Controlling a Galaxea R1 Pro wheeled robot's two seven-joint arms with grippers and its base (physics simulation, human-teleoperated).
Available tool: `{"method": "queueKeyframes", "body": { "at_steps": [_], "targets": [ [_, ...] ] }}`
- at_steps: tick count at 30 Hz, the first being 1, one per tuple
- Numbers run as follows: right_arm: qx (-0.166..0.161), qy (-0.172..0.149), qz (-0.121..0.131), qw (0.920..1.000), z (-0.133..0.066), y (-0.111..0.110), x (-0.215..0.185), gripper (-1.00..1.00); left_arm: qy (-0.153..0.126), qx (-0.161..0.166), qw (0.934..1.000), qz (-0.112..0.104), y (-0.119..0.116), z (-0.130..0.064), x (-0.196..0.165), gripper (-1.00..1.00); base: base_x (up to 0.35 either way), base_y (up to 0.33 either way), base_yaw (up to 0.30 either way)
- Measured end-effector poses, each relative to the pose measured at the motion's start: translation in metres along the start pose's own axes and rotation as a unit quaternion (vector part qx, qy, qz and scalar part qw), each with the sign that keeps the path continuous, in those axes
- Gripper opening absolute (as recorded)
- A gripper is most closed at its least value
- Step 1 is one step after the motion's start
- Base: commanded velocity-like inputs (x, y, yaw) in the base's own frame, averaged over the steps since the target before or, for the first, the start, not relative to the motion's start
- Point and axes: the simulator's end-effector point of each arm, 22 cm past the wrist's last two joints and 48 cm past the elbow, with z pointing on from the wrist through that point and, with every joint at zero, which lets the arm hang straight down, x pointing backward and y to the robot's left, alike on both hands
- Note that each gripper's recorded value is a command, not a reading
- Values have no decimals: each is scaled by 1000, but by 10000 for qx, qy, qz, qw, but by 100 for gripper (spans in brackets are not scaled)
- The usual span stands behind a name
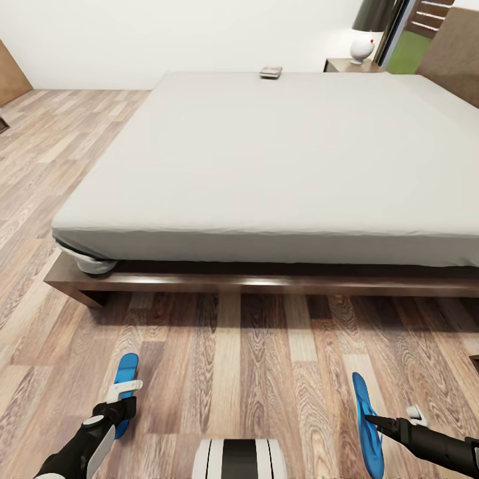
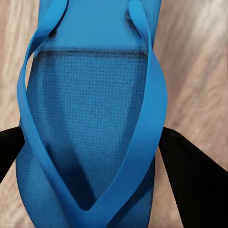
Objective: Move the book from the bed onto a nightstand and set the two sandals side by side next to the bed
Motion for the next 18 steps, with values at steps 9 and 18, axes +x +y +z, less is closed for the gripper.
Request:
{"method": "queueKeyframes", "body": {
  "at_steps": [9,18],
  "targets": [
    [76,117,120,9998,6,-12,9,-100,176,-20,9998,39,0,9,18,-100,0,0,0],
    [152,233,240,9993,12,-24,19,-100,350,-35,9994,69,1,16,37,-100,0,0,0]
  ]
}}
